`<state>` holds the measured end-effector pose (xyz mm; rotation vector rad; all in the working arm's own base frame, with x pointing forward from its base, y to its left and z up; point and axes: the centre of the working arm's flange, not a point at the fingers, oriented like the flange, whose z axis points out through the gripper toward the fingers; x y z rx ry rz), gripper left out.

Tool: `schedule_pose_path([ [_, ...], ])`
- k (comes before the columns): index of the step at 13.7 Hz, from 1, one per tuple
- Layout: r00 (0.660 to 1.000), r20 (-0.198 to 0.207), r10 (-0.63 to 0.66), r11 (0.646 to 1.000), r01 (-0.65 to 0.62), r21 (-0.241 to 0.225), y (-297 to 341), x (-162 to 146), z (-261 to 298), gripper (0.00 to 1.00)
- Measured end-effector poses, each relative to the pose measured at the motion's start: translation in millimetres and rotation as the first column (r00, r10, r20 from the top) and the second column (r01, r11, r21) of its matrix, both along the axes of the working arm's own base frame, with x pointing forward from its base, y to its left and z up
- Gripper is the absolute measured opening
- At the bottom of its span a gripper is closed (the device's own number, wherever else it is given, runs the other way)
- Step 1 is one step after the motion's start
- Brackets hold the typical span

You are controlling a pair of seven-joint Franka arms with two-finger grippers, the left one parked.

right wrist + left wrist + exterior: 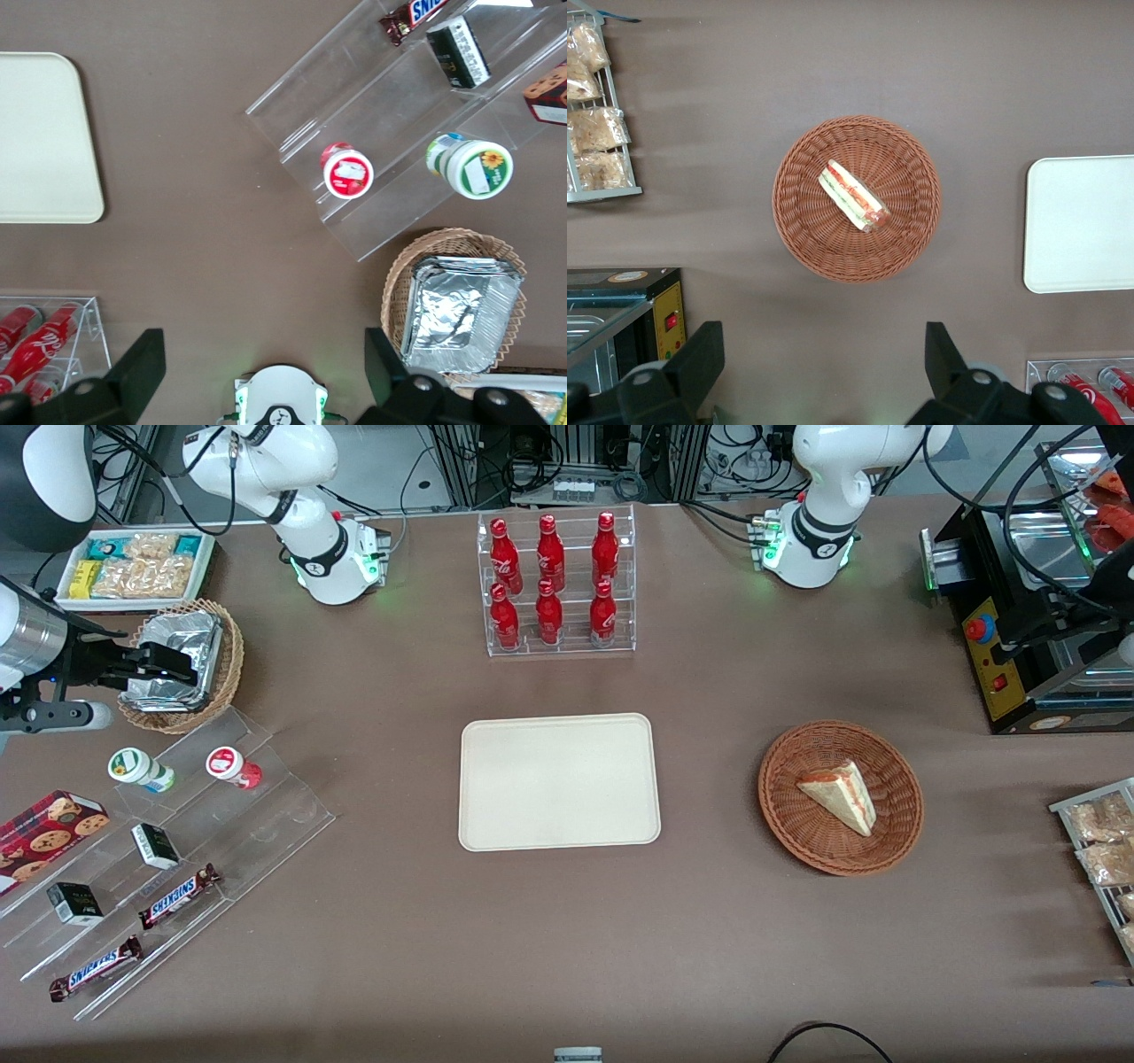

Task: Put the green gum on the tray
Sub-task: 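Move the right gripper down over the white-and-green gum tub on the rack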

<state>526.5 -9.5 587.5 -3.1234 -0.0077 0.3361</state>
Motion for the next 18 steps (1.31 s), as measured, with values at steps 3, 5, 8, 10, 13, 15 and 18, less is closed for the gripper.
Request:
schedule_pose_path([
  [3, 1.000, 0.003, -0.002, 1.000, 0.002, -0.011, -1, 0, 0, 1.00],
  [5, 1.000, 0.006, -0.003, 1.000, 0.003, -0.011, -2, 1, -3, 1.00],
  [8, 0.999, 0.038, -0.006, 1.000, 0.006, -0.006, -14, 7, -22, 1.00],
  [10, 0.994, 0.074, 0.076, 0.997, -0.077, 0.010, -30, 11, -44, 1.00],
  [13, 0.966, 0.130, 0.223, 0.973, -0.229, 0.026, -66, 7, -78, 1.00],
  [15, 0.914, 0.165, 0.371, 0.924, -0.380, 0.029, -83, 1, -92, 1.00],
  [18, 0.813, 0.189, 0.550, 0.825, -0.565, 0.026, -116, -6, -110, 1.00],
])
